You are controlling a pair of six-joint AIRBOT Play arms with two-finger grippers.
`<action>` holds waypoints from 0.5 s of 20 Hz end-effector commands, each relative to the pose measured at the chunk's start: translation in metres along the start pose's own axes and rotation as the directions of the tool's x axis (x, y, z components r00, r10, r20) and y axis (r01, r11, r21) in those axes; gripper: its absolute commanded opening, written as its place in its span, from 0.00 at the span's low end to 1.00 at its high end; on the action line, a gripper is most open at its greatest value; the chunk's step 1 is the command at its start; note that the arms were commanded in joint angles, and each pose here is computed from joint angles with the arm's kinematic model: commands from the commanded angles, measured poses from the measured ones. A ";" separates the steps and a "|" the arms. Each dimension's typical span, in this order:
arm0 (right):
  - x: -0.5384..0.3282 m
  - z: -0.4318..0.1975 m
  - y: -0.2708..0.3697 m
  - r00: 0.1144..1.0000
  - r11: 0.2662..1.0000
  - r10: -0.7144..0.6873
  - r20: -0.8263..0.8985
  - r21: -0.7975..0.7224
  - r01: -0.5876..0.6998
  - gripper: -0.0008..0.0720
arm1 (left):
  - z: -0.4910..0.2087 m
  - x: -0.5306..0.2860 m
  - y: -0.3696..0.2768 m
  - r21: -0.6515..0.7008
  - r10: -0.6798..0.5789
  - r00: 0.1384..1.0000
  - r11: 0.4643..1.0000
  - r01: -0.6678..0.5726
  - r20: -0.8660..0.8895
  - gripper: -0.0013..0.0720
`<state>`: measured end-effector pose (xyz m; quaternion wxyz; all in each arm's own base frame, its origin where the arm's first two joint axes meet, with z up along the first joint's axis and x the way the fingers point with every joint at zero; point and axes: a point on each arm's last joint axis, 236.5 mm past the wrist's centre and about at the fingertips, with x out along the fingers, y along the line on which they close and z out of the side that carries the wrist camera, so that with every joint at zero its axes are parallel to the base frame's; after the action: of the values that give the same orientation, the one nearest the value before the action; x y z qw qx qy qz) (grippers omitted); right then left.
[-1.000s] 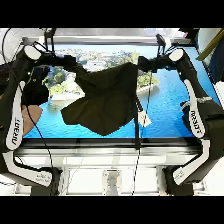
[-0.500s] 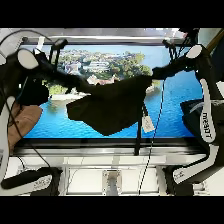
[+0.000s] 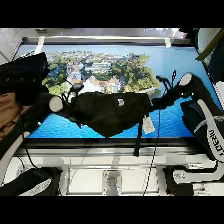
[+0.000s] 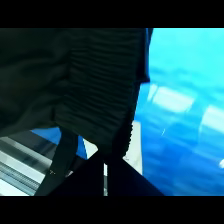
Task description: Fold the clothes and pants, and hang the long-sleeved shirts on hangers.
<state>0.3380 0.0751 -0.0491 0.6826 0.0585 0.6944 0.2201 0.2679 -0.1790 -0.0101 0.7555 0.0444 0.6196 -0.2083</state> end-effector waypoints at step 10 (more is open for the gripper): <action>0.003 -0.032 0.001 0.994 1.000 0.010 -0.107 0.004 -0.010 0.72 | -0.030 0.021 0.004 -0.028 0.095 0.993 0.995 -0.097 -0.066 0.97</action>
<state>0.3216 0.0716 -0.0738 0.6783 0.0635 0.7027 0.2052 0.2407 -0.1693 -0.0537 0.7357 0.0721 0.6541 -0.1606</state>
